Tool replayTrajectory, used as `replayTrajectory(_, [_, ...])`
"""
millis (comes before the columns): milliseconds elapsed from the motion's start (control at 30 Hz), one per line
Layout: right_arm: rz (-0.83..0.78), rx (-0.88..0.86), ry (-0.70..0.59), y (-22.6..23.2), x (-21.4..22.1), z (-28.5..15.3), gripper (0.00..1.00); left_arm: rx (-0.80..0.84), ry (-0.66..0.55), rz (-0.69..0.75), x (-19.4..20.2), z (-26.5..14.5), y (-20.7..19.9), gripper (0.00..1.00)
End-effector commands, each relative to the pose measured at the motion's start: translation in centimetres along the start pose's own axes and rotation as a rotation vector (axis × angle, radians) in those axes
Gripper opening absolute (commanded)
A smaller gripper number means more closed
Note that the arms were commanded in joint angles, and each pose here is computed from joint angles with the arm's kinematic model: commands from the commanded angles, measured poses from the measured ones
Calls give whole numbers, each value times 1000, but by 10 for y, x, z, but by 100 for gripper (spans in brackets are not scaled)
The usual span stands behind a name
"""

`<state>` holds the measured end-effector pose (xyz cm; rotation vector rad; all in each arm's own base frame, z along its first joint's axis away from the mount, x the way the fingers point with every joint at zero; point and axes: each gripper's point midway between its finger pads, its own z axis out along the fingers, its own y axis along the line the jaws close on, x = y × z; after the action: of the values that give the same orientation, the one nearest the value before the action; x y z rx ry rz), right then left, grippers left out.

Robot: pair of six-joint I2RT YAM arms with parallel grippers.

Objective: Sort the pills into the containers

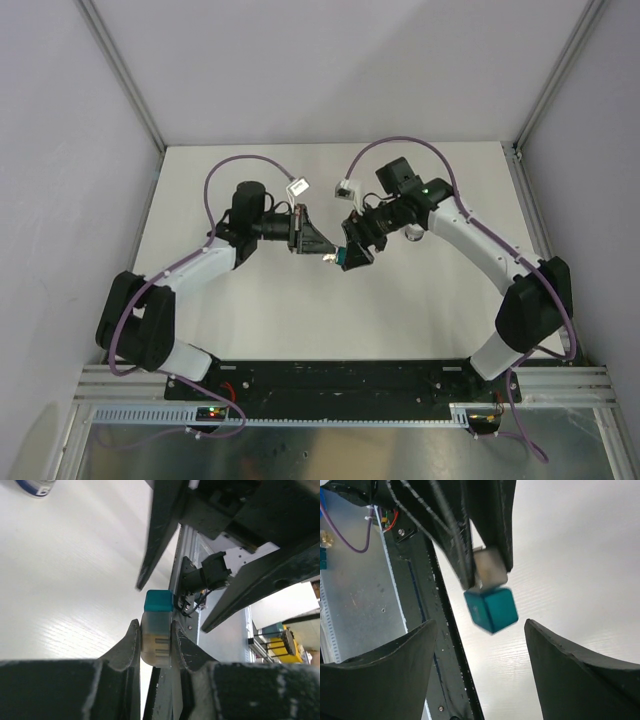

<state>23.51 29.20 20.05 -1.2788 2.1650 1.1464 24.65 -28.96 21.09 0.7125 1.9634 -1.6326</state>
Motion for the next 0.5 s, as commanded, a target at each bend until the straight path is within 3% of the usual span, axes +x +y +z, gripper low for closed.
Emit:
replayTrajectory(0, [-49, 97, -91, -3, -20, -33, 77, -66, -51, 10, -17, -4, 24, 0])
replayTrajectory(167, [-44, 209, -146, -18, -18, -53, 78, -142, -82, -9, -31, -2, 56, 0])
replayTrajectory(467, [-59, 380, -221, -36, 0, -90, 78, -221, -104, -173, -37, 18, 117, 0])
